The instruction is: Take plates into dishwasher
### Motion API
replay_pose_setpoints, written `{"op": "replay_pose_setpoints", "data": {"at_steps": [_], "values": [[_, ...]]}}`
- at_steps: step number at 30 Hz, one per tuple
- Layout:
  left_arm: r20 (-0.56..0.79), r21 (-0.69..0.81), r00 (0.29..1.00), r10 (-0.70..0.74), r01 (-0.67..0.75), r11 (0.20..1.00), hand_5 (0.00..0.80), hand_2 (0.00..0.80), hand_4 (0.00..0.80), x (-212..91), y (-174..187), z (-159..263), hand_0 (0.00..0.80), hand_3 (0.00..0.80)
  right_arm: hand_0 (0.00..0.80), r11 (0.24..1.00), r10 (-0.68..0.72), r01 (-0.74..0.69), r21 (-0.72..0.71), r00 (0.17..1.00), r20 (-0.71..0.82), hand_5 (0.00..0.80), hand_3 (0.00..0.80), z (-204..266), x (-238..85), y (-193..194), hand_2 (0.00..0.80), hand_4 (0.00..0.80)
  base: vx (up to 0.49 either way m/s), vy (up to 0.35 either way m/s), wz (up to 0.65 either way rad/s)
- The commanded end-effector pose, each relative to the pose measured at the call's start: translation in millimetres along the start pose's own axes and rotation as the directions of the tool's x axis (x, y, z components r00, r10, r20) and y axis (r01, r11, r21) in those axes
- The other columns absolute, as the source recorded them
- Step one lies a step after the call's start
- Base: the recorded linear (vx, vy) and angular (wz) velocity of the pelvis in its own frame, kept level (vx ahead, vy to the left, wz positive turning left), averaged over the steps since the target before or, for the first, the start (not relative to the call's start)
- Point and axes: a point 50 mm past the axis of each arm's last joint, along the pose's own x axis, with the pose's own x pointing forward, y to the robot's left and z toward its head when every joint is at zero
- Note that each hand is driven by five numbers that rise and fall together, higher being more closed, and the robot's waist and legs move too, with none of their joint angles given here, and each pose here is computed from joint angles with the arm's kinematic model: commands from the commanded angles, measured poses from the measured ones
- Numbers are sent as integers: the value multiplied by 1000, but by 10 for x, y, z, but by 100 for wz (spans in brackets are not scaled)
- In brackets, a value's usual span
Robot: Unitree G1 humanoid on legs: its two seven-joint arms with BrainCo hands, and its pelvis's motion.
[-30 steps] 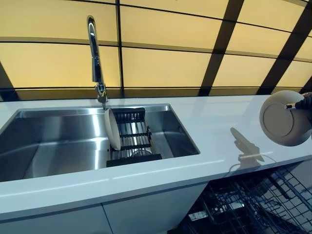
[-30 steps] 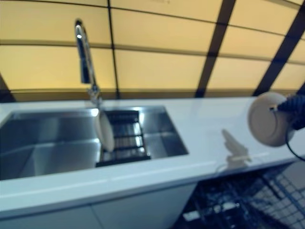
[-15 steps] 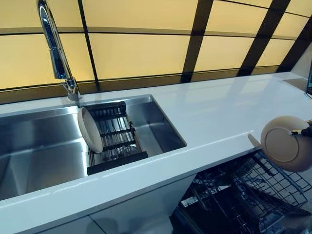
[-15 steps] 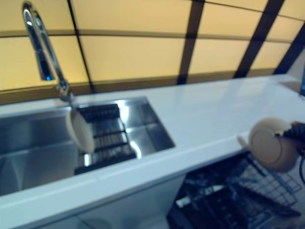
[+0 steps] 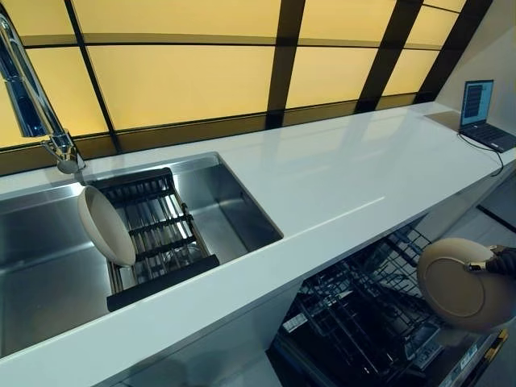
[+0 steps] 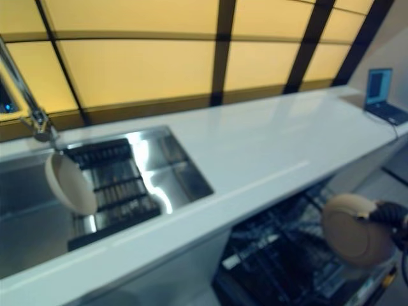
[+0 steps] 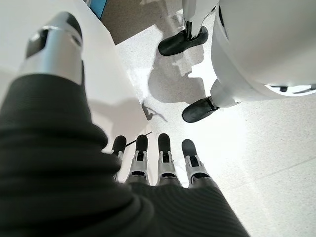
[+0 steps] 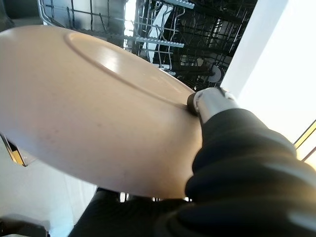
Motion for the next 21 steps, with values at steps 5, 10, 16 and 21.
{"op": "replay_pose_setpoints", "data": {"at_steps": [5,10,16,21], "values": [[29,0,999,29,-29,1000,0,0,0,-7,112,106,0,0,800,999,-20,24,-26,992,126,800,800,206,37,192,800,800,-21,-6,0],[30,-3,999,21,-21,1000,0,0,0,-4,62,73,0,0,800,999,-24,28,-29,988,150,800,800,184,73,421,800,800,-8,-2,0],[55,-7,998,7,-7,1000,0,0,0,9,-18,118,0,0,800,998,-36,42,-36,989,142,800,800,94,161,691,800,800,-26,-1,0],[69,4,998,-13,12,1000,0,0,0,17,-82,164,0,0,800,996,-48,55,-67,993,104,800,800,-1,275,816,800,800,0,0,0]]}}
